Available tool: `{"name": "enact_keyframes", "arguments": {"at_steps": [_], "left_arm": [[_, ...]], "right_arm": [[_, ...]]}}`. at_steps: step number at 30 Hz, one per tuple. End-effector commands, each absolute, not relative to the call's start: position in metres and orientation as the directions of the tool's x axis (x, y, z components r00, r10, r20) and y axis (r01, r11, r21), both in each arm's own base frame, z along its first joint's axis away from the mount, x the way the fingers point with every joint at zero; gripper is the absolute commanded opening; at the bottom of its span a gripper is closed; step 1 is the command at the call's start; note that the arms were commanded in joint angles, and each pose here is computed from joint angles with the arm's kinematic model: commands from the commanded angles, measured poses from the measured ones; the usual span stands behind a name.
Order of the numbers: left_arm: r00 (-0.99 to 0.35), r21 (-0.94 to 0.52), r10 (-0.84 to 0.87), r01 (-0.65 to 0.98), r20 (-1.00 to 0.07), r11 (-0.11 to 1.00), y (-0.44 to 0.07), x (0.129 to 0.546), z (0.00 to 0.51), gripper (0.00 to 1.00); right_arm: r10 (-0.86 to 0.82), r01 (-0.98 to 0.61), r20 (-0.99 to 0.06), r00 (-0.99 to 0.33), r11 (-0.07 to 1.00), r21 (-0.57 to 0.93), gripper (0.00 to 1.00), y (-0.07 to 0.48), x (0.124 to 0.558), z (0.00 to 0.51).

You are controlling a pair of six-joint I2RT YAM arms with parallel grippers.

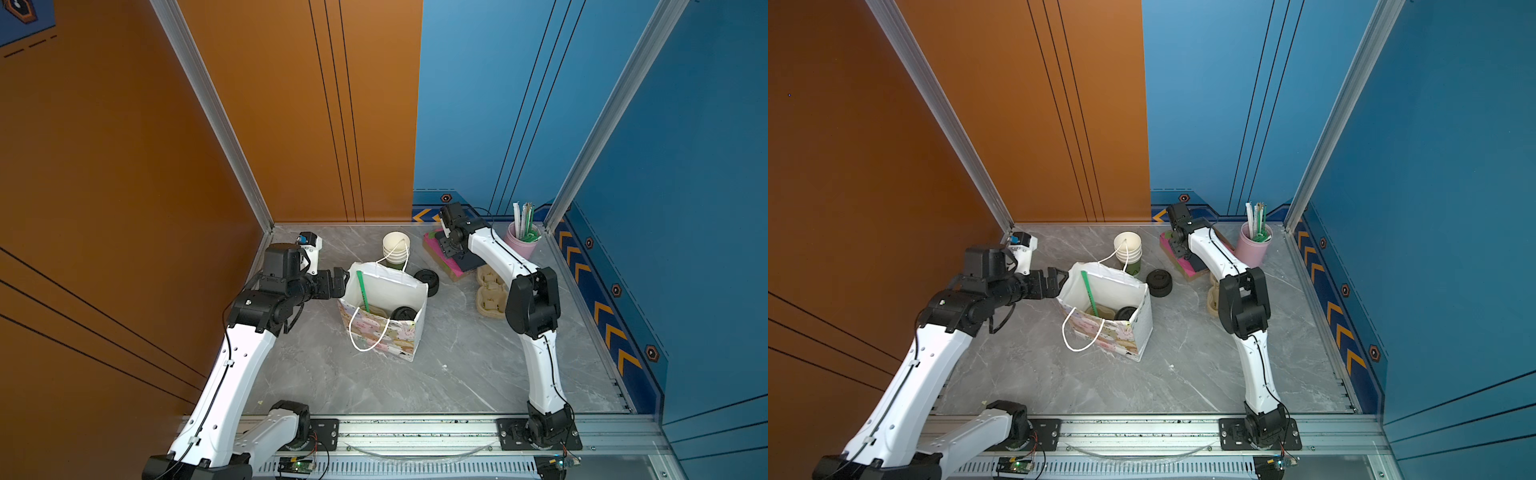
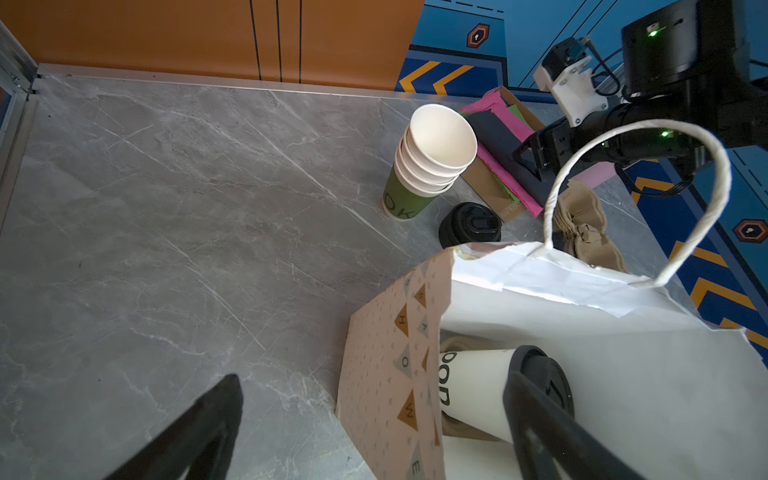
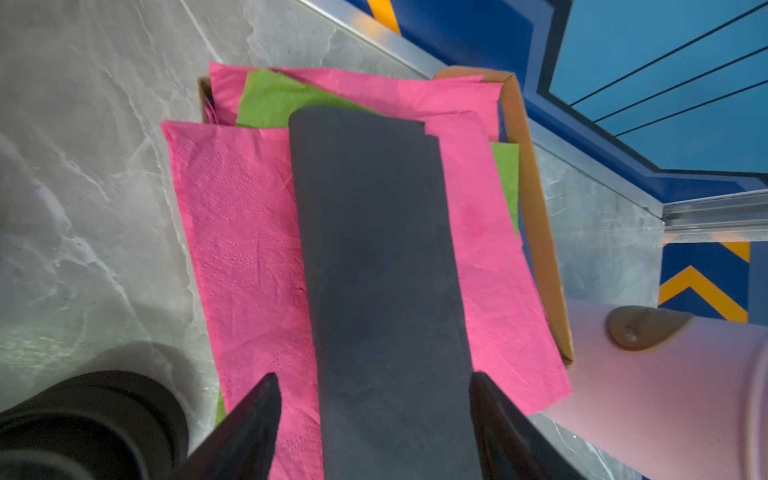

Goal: Pack the takeout coffee
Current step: 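Lift the black napkin up off the stack with the right gripper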

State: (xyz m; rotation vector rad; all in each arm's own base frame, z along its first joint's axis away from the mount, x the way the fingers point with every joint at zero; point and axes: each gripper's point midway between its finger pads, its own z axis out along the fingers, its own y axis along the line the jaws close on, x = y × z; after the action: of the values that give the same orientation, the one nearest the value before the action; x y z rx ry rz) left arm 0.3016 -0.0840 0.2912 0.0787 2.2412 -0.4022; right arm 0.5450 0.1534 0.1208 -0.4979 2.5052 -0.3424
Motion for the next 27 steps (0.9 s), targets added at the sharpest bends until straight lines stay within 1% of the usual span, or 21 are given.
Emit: {"name": "enact_keyframes", "arguments": {"at_steps": [1,3,9,18,23,25,27], "left_arm": [[-0.637,-0.253,-0.075,0.193,-0.768,0.948,-0.083,0.299,0.294,0.98],[-0.637,-0.252,-0.074,0.193,-0.768,0.948,-0.083,0.299,0.293,0.98],[-0.640,-0.252,-0.075,0.191,-0.764,0.949,-0.083,0.299,0.291,0.98],[-0.639,-0.252,-0.075,0.190,-0.765,0.949,-0.083,0.298,0.291,0.98],[-0.643,-0.255,-0.076,0.190,-0.762,0.948,-0.083,0.298,0.290,0.98],[-0.644,-0.255,-0.077,0.189,-0.762,0.948,-0.083,0.298,0.289,0.98],[-0.642,-0.254,-0.076,0.190,-0.763,0.948,-0.083,0.298,0.290,0.98]], "right_arm": [[-0.441,-0.282,-0.463,-0.769,0.884,-0.374,0.72,0.152,0.549,0.127],[-0.447,-0.289,-0.451,-0.772,0.880,-0.378,0.70,0.151,0.550,0.119],[-0.456,-0.294,-0.422,-0.784,0.870,-0.395,0.61,0.149,0.556,0.100],[-0.461,-0.299,-0.409,-0.788,0.866,-0.400,0.38,0.151,0.564,0.085],[-0.463,-0.302,-0.402,-0.790,0.864,-0.402,0.27,0.151,0.565,0.080],[-0.464,-0.303,-0.397,-0.792,0.863,-0.405,0.18,0.151,0.566,0.079],[-0.464,-0.301,-0.400,-0.791,0.863,-0.406,0.13,0.150,0.566,0.082]]}}
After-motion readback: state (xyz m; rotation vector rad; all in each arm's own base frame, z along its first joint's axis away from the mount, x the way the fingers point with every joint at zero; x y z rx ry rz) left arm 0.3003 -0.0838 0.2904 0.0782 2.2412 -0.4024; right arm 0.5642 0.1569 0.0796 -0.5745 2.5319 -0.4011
